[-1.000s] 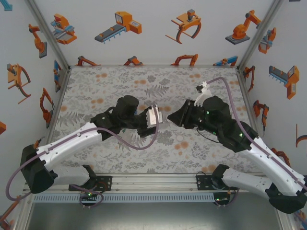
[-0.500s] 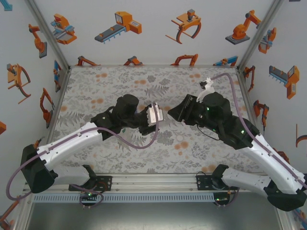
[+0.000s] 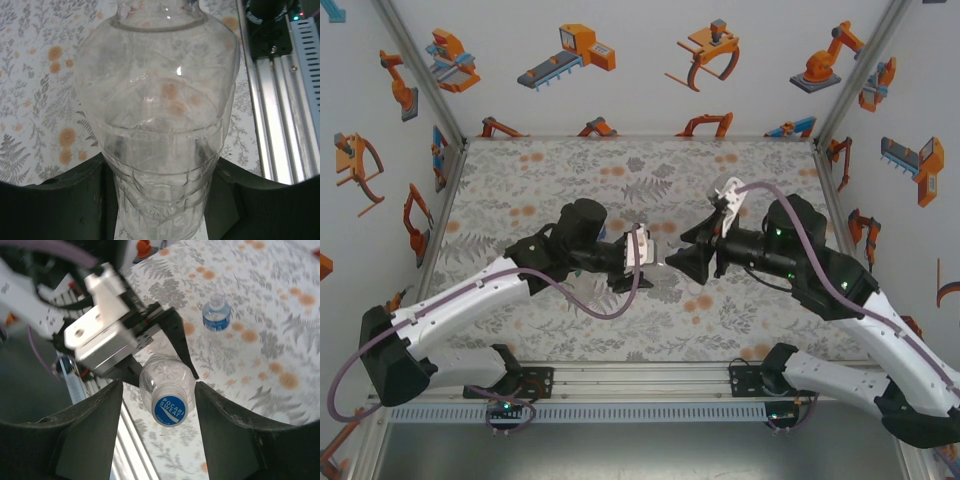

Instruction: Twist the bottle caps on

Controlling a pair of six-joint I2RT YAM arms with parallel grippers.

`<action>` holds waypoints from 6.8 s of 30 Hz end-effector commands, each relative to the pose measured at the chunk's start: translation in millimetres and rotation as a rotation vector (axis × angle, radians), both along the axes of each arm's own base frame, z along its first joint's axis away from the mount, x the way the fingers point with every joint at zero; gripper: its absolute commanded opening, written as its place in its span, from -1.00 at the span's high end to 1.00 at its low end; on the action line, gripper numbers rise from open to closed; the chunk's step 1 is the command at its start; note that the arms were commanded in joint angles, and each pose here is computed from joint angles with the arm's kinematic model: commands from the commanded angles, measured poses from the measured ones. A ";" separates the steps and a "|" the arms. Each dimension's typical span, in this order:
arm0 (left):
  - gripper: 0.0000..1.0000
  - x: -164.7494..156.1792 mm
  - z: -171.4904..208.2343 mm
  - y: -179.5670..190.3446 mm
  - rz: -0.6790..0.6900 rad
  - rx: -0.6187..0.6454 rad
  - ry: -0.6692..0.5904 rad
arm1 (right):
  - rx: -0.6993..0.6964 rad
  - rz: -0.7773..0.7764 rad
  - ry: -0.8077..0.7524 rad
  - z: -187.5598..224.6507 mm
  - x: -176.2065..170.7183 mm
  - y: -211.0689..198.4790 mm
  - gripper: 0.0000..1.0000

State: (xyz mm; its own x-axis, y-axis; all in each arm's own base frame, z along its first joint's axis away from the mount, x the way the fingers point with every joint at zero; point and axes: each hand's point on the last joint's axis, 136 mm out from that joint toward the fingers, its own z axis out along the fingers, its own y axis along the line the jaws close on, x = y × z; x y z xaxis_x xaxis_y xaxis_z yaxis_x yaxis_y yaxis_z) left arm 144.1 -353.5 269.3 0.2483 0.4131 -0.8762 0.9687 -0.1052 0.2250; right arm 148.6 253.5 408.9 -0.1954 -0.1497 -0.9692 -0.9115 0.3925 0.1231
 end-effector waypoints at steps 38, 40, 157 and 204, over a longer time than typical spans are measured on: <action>-0.36 -9.6 52.2 24.1 0.070 -0.164 -0.051 | -0.117 0.229 -0.253 -32.9 -17.8 16.4 0.83; -0.46 -3.8 58.1 29.9 0.115 -0.177 -0.044 | -0.136 0.173 -0.232 -37.9 -6.1 16.7 0.89; -0.56 106.7 48.9 205.6 1.110 -0.252 0.314 | -0.012 -0.153 -0.005 -218.5 193.9 187.4 -0.61; -0.49 84.4 87.4 113.3 0.513 -0.445 0.267 | -0.040 -0.301 0.097 -98.1 135.0 57.3 0.26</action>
State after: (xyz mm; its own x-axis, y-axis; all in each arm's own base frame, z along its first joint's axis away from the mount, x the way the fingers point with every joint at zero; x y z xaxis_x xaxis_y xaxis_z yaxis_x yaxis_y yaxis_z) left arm 246.4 -219.8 331.9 -0.2657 0.0489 -0.9628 0.8020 0.5653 -0.1926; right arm 303.6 326.4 307.4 -0.2592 -0.0768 -0.9628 -0.7448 0.6505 0.1486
